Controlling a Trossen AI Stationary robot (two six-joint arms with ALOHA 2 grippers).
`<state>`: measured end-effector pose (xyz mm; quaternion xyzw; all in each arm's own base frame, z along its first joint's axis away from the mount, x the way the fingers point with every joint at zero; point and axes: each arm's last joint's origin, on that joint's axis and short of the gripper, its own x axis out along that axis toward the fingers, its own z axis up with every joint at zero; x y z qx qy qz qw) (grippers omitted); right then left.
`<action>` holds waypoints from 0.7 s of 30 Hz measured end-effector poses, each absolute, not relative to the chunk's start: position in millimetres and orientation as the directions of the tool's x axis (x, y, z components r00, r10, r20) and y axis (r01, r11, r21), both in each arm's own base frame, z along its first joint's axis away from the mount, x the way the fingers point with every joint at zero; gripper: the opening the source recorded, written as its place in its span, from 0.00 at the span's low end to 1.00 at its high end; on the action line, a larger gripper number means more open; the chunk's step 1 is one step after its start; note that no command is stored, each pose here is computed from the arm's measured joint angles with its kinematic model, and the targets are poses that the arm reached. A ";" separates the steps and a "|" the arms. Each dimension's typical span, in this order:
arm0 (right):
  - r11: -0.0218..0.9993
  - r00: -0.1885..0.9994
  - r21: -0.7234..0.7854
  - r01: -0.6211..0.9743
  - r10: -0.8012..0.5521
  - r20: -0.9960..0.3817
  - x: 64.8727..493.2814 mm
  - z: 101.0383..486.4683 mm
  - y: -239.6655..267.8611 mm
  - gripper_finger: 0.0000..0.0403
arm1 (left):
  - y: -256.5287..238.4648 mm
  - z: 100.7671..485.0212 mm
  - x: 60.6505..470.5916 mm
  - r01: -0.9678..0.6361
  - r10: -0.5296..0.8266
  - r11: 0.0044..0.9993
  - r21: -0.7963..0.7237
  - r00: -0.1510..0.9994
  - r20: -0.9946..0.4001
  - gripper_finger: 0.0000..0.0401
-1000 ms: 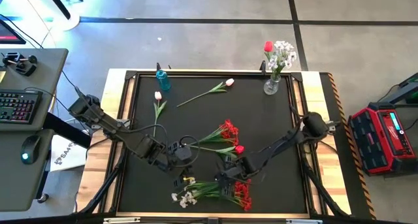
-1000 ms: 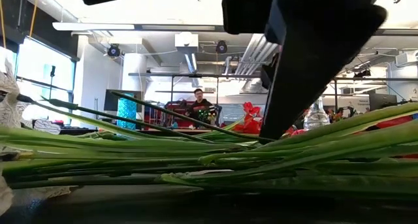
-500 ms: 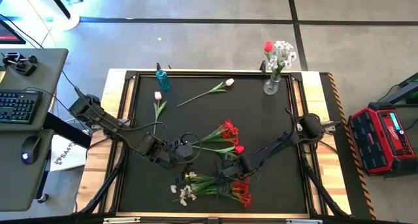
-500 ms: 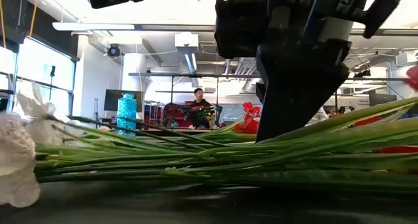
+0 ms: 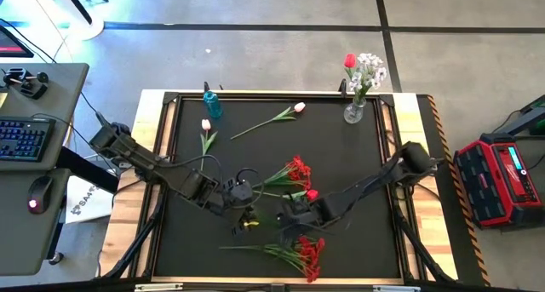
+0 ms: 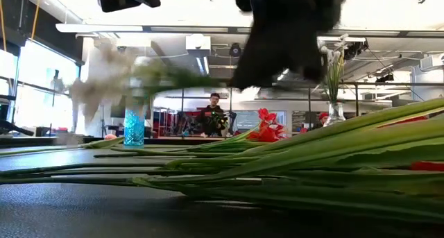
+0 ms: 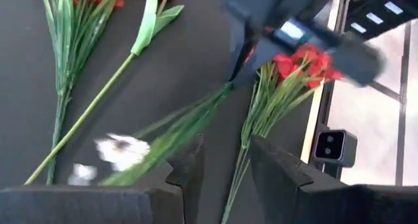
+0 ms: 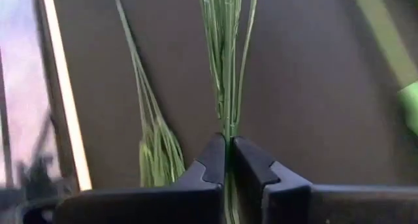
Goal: Sort flowers into vase by color
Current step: Put the white flowers into the transparent vase
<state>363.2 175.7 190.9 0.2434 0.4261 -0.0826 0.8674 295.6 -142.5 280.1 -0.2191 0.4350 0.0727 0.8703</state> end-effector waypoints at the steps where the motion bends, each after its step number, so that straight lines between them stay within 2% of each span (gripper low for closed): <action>1: 0.865 0.647 0.347 0.364 0.033 -0.762 360.9 198.8 175.0 0.01 | -141.4 280.7 295.8 -0.320 -0.061 0.892 -0.319 0.614 -0.787 0.28; 5: 0.824 0.704 0.316 0.471 -0.135 -0.697 346.8 226.6 170.3 0.00 | -137.5 284.1 296.4 -0.341 -0.036 0.884 -0.320 0.634 -0.772 0.28; 12: 0.685 0.712 0.313 0.658 -0.429 -0.556 311.3 265.1 162.1 0.00 | -132.2 300.6 294.6 -0.338 0.011 0.879 -0.336 0.719 -0.695 0.28; 16: 0.670 0.745 0.352 0.654 -0.490 -0.452 300.1 286.7 161.5 0.00 | -128.2 309.9 296.5 -0.306 0.025 0.892 -0.332 0.769 -0.639 0.28; 21: 0.705 0.798 0.378 0.600 -0.487 -0.356 298.6 309.2 161.0 0.00 | -126.2 321.6 306.5 -0.230 0.019 0.912 -0.339 0.851 -0.524 0.28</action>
